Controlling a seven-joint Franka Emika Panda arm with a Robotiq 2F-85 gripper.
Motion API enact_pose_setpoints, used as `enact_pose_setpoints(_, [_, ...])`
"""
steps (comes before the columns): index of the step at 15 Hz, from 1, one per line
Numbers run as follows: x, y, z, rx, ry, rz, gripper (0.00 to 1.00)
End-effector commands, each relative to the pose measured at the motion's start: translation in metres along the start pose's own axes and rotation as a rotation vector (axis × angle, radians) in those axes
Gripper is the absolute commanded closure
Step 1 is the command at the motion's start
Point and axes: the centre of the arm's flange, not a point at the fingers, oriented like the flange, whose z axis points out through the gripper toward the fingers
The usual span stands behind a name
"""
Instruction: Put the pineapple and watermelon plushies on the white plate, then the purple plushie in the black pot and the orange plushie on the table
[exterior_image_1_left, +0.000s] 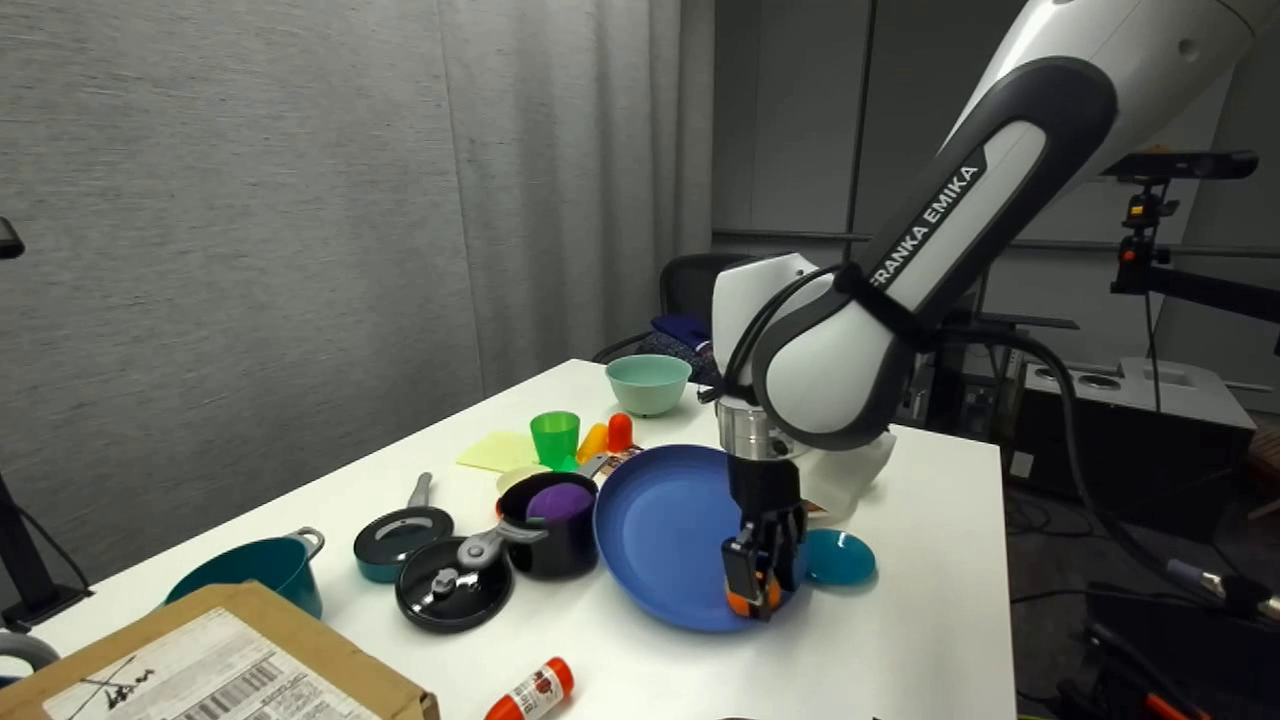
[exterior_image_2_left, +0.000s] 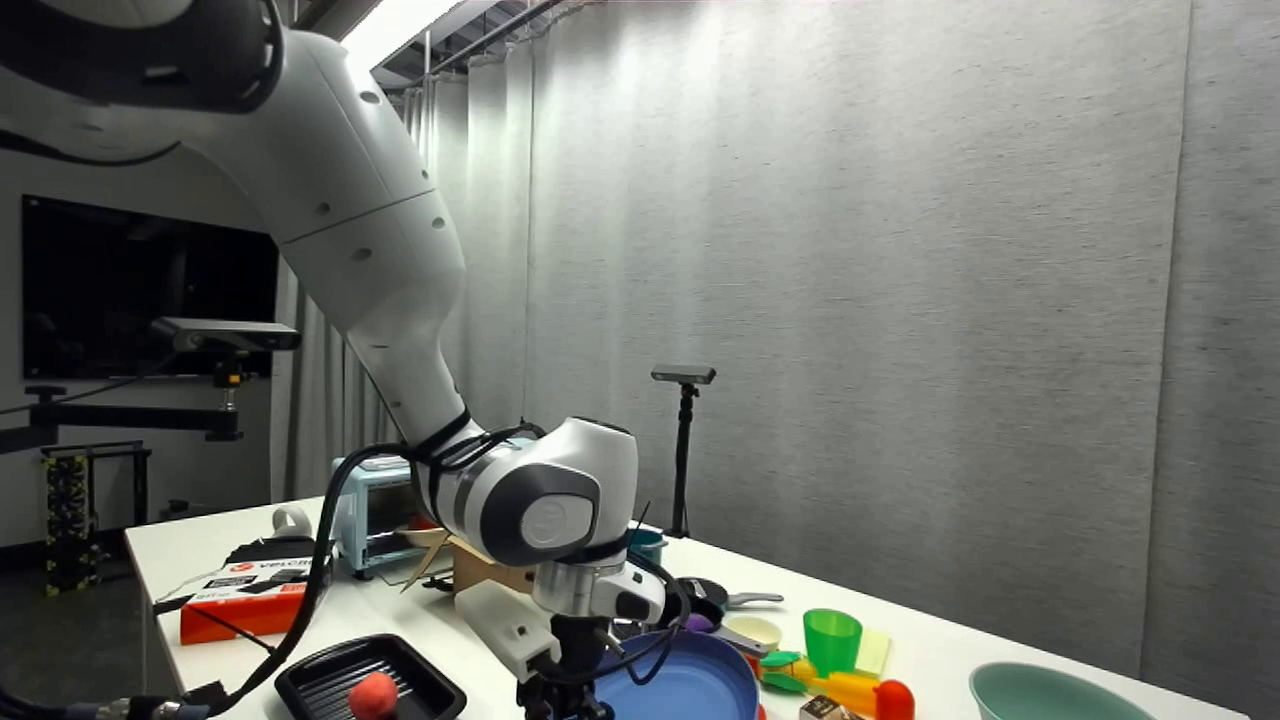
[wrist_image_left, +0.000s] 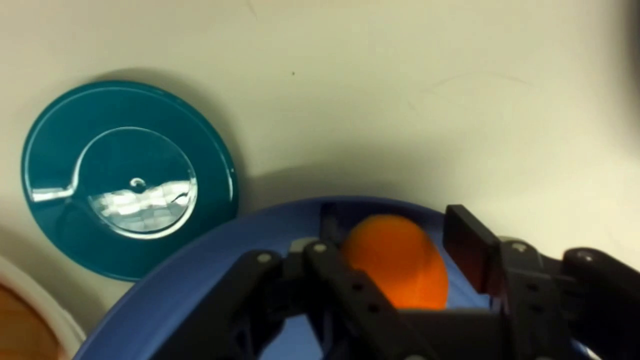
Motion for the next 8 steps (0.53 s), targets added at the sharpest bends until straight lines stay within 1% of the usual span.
enact_pose_setpoints(1, [-0.0003,0.0064,0.0009,0.016,0.024,0.033,0.73])
enact_pose_setpoints(3, [0.0009,0.0073,-0.0006,0.024,0.026,0.034,0.88])
enact_pose_setpoints(5, [0.0020,0.0070,-0.0020,0.021,0.035,0.031,0.99])
enact_pose_setpoints(6, [0.0025,0.0065,-0.0030,0.020,0.039,0.029,1.00])
enact_pose_setpoints(8, [0.0032,0.0056,-0.0059,0.021,0.045,0.020,0.97])
